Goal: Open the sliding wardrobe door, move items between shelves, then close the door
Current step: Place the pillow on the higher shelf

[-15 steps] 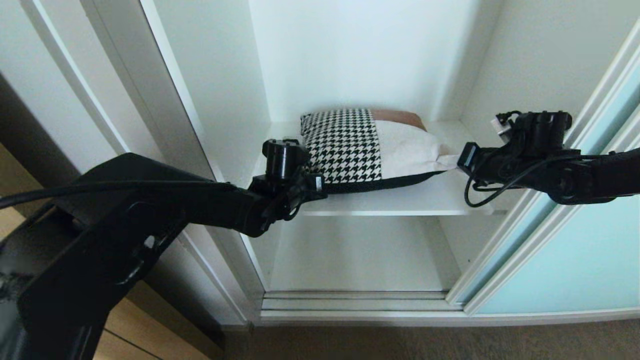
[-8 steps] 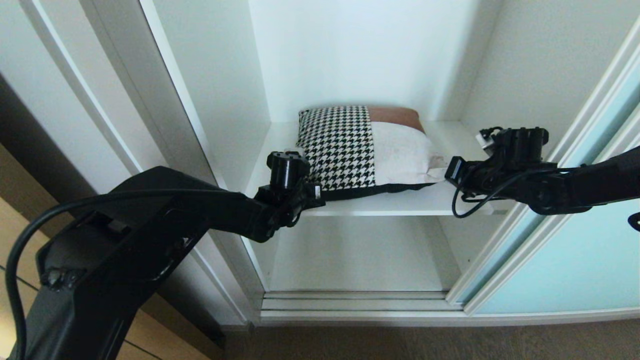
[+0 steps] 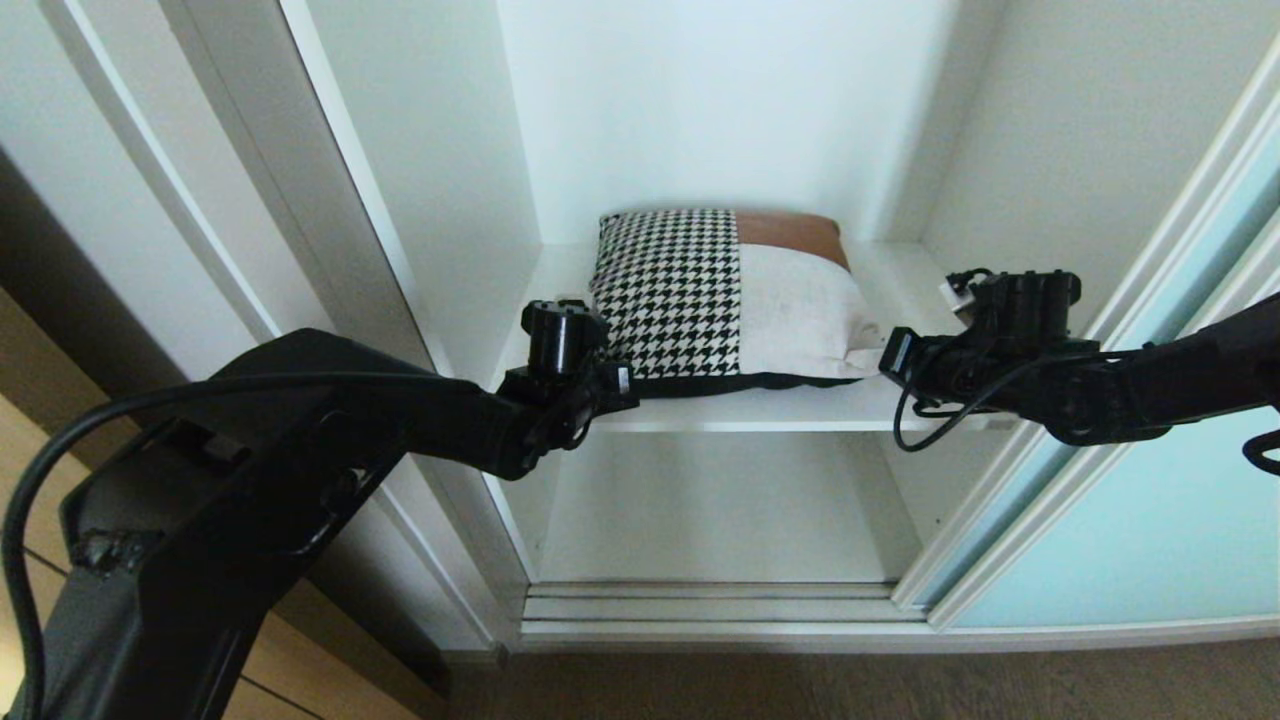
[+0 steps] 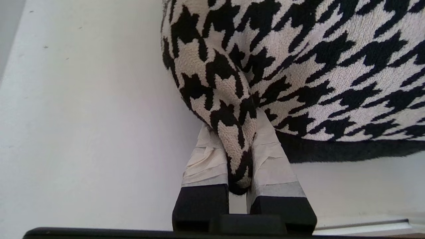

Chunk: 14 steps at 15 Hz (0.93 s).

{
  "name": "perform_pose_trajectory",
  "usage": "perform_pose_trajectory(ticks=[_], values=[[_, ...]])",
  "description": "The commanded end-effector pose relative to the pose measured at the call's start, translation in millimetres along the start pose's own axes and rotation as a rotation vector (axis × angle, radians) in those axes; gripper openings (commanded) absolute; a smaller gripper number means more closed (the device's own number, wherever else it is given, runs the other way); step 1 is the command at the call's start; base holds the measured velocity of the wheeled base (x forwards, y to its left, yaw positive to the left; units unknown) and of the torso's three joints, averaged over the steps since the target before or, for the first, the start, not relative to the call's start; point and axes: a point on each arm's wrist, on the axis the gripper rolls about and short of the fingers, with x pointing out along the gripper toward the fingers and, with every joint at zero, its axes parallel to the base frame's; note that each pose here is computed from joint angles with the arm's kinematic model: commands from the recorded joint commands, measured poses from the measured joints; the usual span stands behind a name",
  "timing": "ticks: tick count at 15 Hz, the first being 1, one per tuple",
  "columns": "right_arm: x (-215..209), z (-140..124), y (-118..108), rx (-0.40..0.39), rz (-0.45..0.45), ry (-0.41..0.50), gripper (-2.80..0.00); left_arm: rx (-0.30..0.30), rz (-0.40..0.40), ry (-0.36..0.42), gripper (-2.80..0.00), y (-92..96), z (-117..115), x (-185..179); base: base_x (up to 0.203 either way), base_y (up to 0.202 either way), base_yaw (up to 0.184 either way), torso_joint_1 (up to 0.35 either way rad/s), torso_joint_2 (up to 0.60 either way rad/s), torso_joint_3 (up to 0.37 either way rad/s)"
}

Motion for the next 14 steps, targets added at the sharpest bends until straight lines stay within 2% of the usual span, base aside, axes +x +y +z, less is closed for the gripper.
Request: perform_pose_trajectory(ticks=[1,6,7,10,14], values=[[-7.7,2.2,6.3,-0.004,0.009,-0.005,-2.80,-0.007,-0.002,-0.012,-2.80,0.7,8.8,-9.9,0.000,0.000,0.000,0.000,0.00,0.000],[-11.1,2.1,6.5,-0.008,0.014,-0.017,-2.80,-0.001,-0.014,-0.022,-2.80,-2.4,8.1,-19.0,0.000,0.000,0.000,0.000,0.00,0.000],[-12.2,3.0,7.0,-0.009,0.015,-0.021,-2.80,0.003,-0.014,-0.021,0.00,-2.4,7.9,-18.9,0.000,0.000,0.000,0.000,0.00,0.000],[-15.4,2.8,6.7,-0.009,0.012,-0.020,-2.80,-0.005,-0.024,-0.039,0.00,-6.0,9.0,-20.4,0.000,0.000,0.000,0.000,0.00,0.000],[-17.3,3.5,8.3,-0.018,0.025,-0.037,-2.80,-0.029,-0.036,-0.120,0.00,-6.9,23.6,-26.9,0.000,0.000,0.000,0.000,0.00,0.000]])
